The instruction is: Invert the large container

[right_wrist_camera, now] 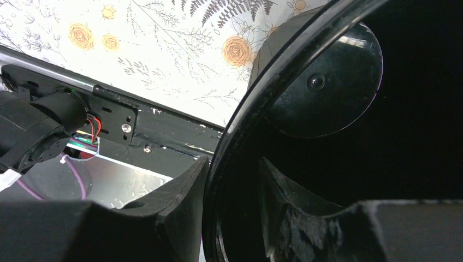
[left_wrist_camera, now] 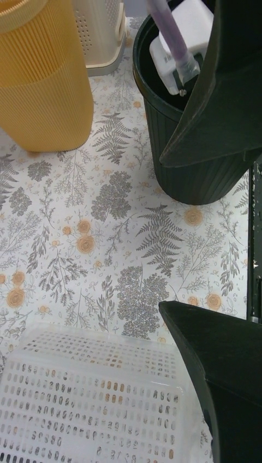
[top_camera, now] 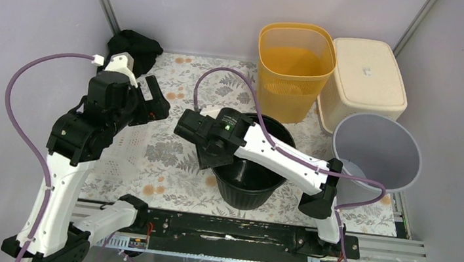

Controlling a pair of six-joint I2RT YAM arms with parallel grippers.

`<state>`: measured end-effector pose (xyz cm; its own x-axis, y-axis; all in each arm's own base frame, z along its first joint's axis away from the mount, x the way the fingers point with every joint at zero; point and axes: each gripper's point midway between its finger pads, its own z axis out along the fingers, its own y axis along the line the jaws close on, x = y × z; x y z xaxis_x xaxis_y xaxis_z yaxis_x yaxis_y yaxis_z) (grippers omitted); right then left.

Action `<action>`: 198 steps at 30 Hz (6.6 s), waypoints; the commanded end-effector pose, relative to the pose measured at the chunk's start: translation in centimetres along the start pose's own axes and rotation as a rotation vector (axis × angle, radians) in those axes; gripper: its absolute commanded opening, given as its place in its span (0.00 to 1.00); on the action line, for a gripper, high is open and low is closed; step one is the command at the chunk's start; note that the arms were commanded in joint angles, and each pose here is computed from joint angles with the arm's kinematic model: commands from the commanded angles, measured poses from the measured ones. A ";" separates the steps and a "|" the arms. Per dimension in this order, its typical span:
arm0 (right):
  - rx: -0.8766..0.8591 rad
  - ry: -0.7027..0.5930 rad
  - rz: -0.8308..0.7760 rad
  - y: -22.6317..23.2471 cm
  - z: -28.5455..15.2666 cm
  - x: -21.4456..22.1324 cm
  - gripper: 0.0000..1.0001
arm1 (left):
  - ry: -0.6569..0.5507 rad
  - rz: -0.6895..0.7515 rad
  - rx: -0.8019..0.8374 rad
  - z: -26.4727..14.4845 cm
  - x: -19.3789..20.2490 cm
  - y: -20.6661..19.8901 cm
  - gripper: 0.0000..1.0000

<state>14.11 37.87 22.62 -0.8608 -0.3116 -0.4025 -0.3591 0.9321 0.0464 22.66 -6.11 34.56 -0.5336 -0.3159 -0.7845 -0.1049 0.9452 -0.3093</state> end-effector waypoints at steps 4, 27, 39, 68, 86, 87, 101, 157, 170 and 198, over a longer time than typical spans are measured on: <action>-0.017 0.040 -0.012 0.5 0.4 1.2 0.31 | -0.119 -0.009 -0.004 -1.9 -2.9 0.2 1.00; -0.392 -0.216 0.140 -2.8 -9.8 -9.4 0.00 | -0.236 -0.118 0.110 -6.5 -6.7 -1.9 1.00; -0.777 -0.432 0.365 0.5 -14.2 -19.1 0.00 | -0.316 -0.162 0.207 -10.9 -9.8 -3.6 1.00; -1.610 -0.623 0.744 3.5 -15.3 -22.9 0.00 | -0.336 -0.162 0.272 -13.4 -10.6 -4.5 1.00; -1.784 -0.525 0.846 6.0 -8.4 -22.2 0.00 | -0.313 -0.155 0.263 -12.1 -10.2 -4.6 1.00; -1.796 -0.517 0.852 6.2 -8.0 -22.2 0.00 | -0.312 -0.155 0.262 -12.1 -10.2 -4.6 1.00; -1.756 -0.421 0.909 8.0 -1.6 -18.9 0.00 | -0.303 -0.150 0.252 -11.5 -9.9 -4.5 1.00; -0.891 -0.202 0.791 -2.1 14.2 -0.2 0.45 | -0.268 -0.156 0.271 -9.9 -9.0 -5.0 1.00; -0.758 -0.147 0.791 -4.1 16.4 2.8 0.47 | -0.258 -0.163 0.275 -9.4 -8.5 -5.0 1.00; -0.745 -0.167 0.681 -2.5 15.6 -3.2 0.48 | -0.220 -0.152 0.240 -7.0 -7.0 -4.5 1.00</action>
<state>22.72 38.76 8.04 -0.9228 0.3448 -0.1720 0.0487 0.5472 0.8356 20.19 -7.44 44.27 -0.3698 -0.4803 -0.7954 0.0184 0.8521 -0.5231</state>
